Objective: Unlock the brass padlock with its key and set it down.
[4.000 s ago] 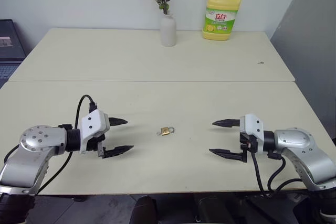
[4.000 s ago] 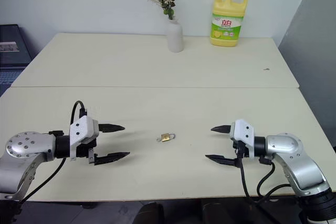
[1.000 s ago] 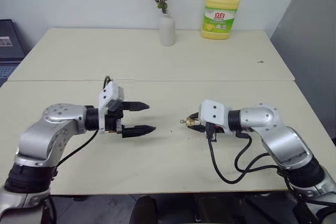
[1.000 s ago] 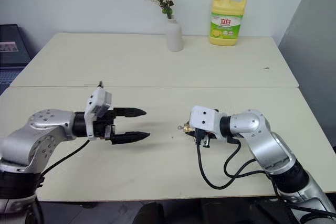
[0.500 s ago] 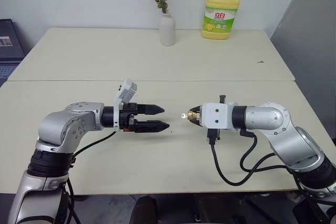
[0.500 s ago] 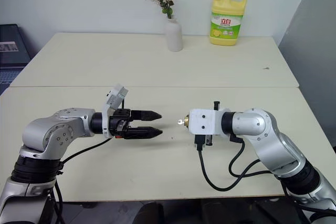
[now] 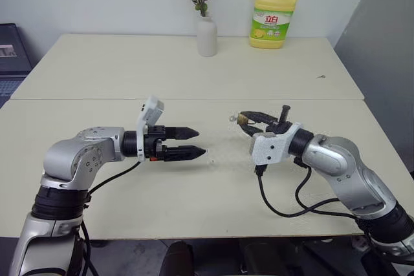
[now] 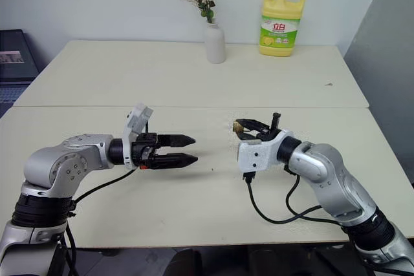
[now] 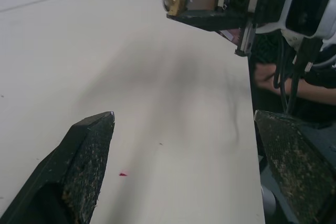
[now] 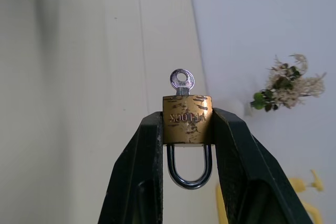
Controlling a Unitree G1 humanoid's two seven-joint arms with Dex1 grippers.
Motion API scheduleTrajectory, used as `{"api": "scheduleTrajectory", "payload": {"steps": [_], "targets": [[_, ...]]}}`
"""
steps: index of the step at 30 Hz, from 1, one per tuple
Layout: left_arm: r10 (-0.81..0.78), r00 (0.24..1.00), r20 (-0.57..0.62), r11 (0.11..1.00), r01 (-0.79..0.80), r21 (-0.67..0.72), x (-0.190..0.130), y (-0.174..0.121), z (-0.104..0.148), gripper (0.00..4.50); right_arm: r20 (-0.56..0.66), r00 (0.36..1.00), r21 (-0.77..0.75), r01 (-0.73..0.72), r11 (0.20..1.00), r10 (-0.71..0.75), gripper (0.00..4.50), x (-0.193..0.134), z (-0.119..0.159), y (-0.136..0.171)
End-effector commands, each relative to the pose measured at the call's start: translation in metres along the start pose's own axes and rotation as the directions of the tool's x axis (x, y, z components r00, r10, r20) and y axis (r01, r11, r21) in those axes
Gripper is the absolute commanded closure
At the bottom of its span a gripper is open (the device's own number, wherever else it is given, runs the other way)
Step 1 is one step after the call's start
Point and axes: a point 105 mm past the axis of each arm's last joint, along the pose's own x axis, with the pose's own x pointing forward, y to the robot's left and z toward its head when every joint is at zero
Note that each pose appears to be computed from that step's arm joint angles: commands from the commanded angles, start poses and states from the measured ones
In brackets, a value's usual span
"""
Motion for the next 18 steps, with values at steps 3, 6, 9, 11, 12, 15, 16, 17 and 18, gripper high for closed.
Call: {"api": "scheduleTrajectory", "payload": {"steps": [3, 6, 9, 11, 12, 15, 16, 17, 18], "targets": [[-0.024, 0.998, 0.060, 0.997, 0.019, 0.081, 0.007, -0.010, 0.027, 0.00, 0.084, 0.989, -0.077, 0.126, 0.989, -0.120, 3.57, -0.003, 0.018, -0.019], [-0.041, 0.997, 0.068, 0.996, 0.035, 0.087, 0.012, -0.012, 0.032, 0.00, 0.122, 0.981, -0.104, 0.160, 0.982, -0.147, 3.57, -0.003, 0.025, -0.023], [-0.061, 0.996, 0.063, 0.994, 0.054, 0.096, 0.015, -0.014, 0.036, 0.00, 0.151, 0.976, -0.122, 0.176, 0.977, -0.157, 3.57, -0.002, 0.030, -0.024], [-0.066, 0.996, 0.059, 0.993, 0.060, 0.104, 0.017, -0.014, 0.039, 0.00, 0.162, 0.975, -0.126, 0.175, 0.976, -0.154, 3.57, -0.002, 0.032, -0.023], [-0.071, 0.996, 0.055, 0.992, 0.065, 0.110, 0.018, -0.014, 0.041, 0.00, 0.163, 0.975, -0.127, 0.173, 0.977, -0.151, 3.57, -0.001, 0.032, -0.023], [-0.081, 0.996, 0.046, 0.989, 0.074, 0.125, 0.019, -0.014, 0.043, 0.00, 0.165, 0.976, -0.131, 0.163, 0.978, -0.140, 3.57, -0.001, 0.032, -0.021], [-0.084, 0.995, 0.046, 0.989, 0.078, 0.128, 0.020, -0.014, 0.045, 0.00, 0.166, 0.977, -0.132, 0.159, 0.978, -0.137, 3.57, 0.000, 0.033, -0.020], [-0.087, 0.995, 0.046, 0.988, 0.081, 0.130, 0.021, -0.013, 0.046, 0.00, 0.167, 0.977, -0.132, 0.157, 0.979, -0.134, 3.57, 0.000, 0.033, -0.020], [-0.089, 0.995, 0.046, 0.988, 0.082, 0.130, 0.021, -0.013, 0.046, 0.00, 0.168, 0.977, -0.132, 0.157, 0.979, -0.134, 3.57, 0.000, 0.033, -0.020]]}}
